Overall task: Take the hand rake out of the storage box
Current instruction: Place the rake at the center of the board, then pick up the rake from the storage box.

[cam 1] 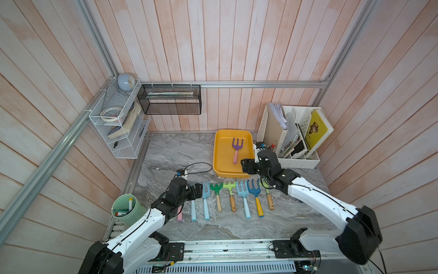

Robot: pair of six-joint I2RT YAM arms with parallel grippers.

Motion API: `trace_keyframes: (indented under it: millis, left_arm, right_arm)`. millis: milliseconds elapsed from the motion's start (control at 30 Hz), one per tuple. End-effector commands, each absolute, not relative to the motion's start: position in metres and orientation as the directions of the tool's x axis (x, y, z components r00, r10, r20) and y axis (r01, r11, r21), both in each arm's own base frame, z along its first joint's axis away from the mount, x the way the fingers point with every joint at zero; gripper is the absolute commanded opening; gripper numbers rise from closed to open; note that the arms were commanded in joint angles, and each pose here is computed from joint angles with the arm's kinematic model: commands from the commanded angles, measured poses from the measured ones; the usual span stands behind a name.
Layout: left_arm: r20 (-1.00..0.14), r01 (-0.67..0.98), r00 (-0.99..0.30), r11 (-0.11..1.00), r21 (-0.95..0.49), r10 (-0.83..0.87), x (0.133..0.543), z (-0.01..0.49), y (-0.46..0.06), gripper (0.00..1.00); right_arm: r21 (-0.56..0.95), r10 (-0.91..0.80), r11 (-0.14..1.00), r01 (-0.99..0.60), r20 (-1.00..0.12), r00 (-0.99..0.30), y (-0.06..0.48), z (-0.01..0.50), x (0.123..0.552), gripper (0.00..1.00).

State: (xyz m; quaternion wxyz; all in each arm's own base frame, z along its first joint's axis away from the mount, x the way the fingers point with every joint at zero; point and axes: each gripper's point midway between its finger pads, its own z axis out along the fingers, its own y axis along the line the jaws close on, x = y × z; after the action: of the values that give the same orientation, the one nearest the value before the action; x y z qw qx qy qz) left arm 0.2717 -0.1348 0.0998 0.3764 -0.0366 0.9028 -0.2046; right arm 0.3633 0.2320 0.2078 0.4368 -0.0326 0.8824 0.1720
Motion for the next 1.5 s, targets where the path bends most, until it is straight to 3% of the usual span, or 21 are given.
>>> trace_keyframes:
  millis: [0,233,300,400,800,1033,1233,1467]
  left_arm:
    - [-0.670,0.086,-0.710,0.916,-0.391,-0.219,0.271,0.098,-0.132,1.00]
    - [-0.678,0.078,-0.699,0.918,-0.388,-0.227,0.270,0.100,-0.128,1.00]
    - [-0.679,0.079,-0.698,0.919,-0.387,-0.227,0.270,0.100,-0.128,1.00]
    - [-0.678,0.079,-0.699,0.919,-0.387,-0.226,0.270,0.100,-0.128,1.00]
    - [-0.676,0.069,-0.703,0.924,-0.377,-0.223,0.272,0.097,-0.127,1.00]
    - [-0.675,0.067,-0.704,0.926,-0.372,-0.220,0.272,0.096,-0.127,1.00]
    - [-0.675,0.068,-0.704,0.925,-0.373,-0.220,0.272,0.096,-0.127,1.00]
    - [-0.678,0.073,-0.700,0.921,-0.382,-0.225,0.271,0.097,-0.128,1.00]
  right_arm:
    - [0.206,0.124,0.978,-0.041,-0.723,-0.679,0.237,0.166,0.401,0.80]
    - [0.055,0.110,0.994,0.098,-0.660,-0.743,0.244,0.100,0.472,0.69]
    - [0.032,0.101,0.994,0.106,-0.653,-0.750,0.243,0.084,0.488,0.62]
    - [0.009,0.109,0.991,0.133,-0.630,-0.769,0.237,0.064,0.501,0.61]
    - [0.062,0.041,0.998,0.007,-0.584,-0.811,0.264,0.023,0.534,0.47]
    - [0.045,0.017,0.999,-0.010,-0.554,-0.833,0.263,0.030,0.523,0.12]
    - [0.024,-0.045,0.997,-0.075,-0.611,-0.790,0.265,0.091,0.500,0.01]
    - [-0.039,-0.158,0.981,-0.188,-0.722,-0.674,0.220,0.166,0.395,0.00]
